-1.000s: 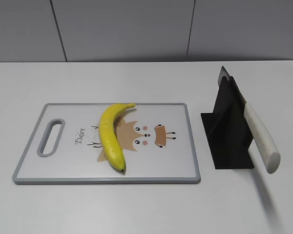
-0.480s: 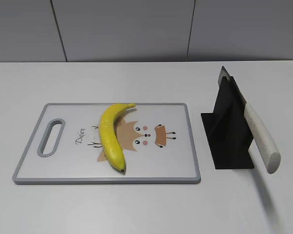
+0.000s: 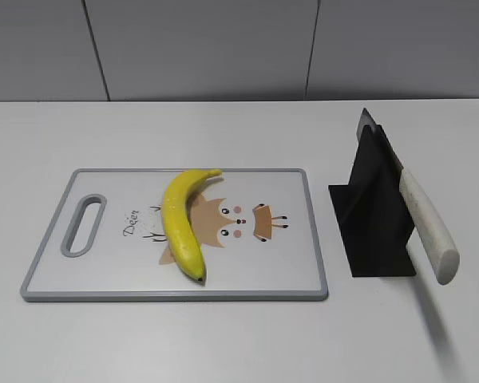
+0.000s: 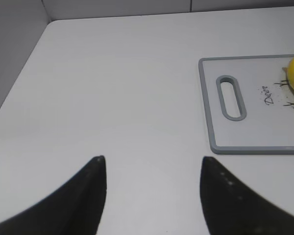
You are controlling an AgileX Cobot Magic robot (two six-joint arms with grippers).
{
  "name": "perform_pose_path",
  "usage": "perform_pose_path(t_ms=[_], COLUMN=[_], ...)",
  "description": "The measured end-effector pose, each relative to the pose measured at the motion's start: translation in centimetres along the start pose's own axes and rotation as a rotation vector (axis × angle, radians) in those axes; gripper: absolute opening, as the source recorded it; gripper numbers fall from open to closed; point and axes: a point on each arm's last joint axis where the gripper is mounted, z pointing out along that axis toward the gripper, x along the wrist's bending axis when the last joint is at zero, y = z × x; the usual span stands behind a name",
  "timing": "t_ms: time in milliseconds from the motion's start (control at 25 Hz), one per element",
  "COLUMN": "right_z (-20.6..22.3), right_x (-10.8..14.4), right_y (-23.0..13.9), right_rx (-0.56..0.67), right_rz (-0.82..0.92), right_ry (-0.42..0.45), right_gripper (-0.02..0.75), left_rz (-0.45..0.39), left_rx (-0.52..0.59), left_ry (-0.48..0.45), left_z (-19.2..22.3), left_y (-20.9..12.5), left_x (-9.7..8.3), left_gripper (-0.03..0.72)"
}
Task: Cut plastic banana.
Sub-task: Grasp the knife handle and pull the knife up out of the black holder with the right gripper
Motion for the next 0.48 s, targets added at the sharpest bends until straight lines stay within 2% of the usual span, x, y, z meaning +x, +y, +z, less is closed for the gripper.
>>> perform_pose_path(t_ms=[240, 400, 480], right_z=[3.0, 5.5, 6.8], right_x=[2.6, 5.2, 6.3], right_y=[3.2, 3.6, 3.4], right_rx=[0.120, 0.194, 0.238], right_rz=[-0.101, -0.122, -0.136], right_ry=[0.074, 0.111, 0.102], right_gripper=[0.585, 0.585, 0.585], left_rz=[0.000, 0.000, 0.000], left_rx=[0.000, 0.000, 0.000], left_ry=[0.000, 0.000, 0.000], left_z=[0.0, 0.0, 0.0], left_y=[0.0, 0.0, 0.0], left_x=[0.0, 0.0, 0.0], left_gripper=[0.590, 0.590, 0.590])
